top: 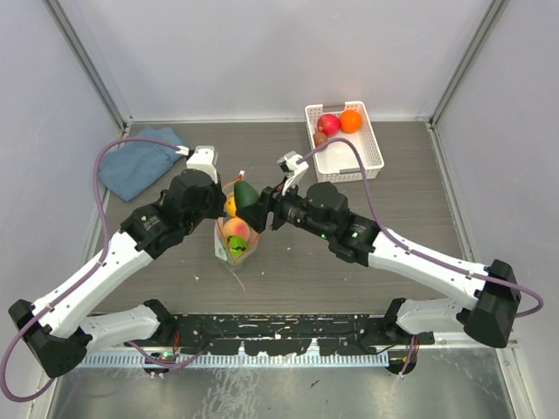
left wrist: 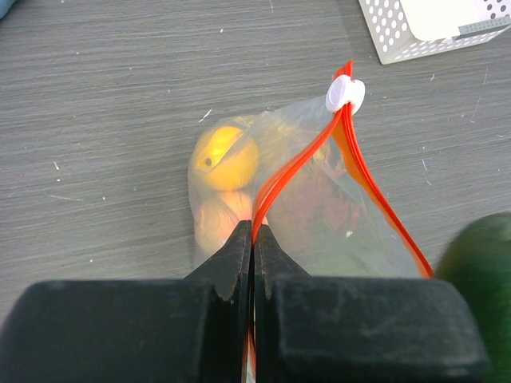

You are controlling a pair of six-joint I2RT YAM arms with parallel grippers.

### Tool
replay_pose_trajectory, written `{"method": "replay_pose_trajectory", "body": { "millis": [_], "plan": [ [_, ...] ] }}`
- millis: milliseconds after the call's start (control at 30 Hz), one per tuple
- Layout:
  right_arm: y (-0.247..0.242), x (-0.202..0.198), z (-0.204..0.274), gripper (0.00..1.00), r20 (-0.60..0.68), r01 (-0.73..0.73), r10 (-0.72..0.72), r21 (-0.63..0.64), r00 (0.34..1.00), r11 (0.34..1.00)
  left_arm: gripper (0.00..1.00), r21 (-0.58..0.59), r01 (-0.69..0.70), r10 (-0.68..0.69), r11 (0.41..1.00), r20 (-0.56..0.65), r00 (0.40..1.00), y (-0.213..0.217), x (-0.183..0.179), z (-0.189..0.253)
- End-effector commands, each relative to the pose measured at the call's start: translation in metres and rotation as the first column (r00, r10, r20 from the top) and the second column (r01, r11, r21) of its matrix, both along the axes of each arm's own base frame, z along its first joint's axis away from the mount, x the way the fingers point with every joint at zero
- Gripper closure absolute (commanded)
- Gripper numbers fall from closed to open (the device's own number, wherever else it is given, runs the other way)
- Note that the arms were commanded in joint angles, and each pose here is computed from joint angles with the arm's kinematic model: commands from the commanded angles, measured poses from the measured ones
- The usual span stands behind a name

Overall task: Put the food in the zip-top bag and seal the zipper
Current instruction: Place the fake fruit in the zipper food storage bag.

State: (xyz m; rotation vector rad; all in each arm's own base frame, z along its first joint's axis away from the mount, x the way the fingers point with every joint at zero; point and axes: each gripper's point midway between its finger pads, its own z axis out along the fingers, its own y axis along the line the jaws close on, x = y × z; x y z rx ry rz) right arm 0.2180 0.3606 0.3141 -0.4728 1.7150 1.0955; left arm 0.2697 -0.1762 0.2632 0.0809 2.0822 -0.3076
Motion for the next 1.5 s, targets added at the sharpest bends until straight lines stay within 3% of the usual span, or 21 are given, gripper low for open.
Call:
{"method": "replay_pose_trajectory", "body": {
  "millis": [0, 400, 1000, 1467],
  "plan": [
    [0.024, -0.007, 0.024, 0.60, -0.001, -0.025, 0.025, 0.149, 1.000, 0.989, 1.00, -0.077, -0.005, 0.009, 0.997, 0.058, 0.998, -0.008, 0.008, 0.019],
    [0.023, 0.017, -0.040, 0.55, -0.156, 0.167, -0.166, -0.007, 0.974, 0.986, 1.00, -0.091, -0.016, 0.023, 0.996, 0.073, 0.997, -0.003, 0.006, 0.025],
    [0.024, 0.024, -0.055, 0.35, -0.155, 0.182, -0.197, -0.106, 0.968, 0.978, 1.00, -0.095, -0.004, 0.011, 0.995, 0.072, 0.997, -0.004, 0.003, 0.026],
    [0.002, 0.043, -0.080, 0.28, -0.097, 0.296, -0.336, -0.292, 0.937, 0.910, 1.00, -0.104, 0.012, -0.005, 0.995, 0.071, 0.997, -0.005, 0.000, 0.029]
  ]
}}
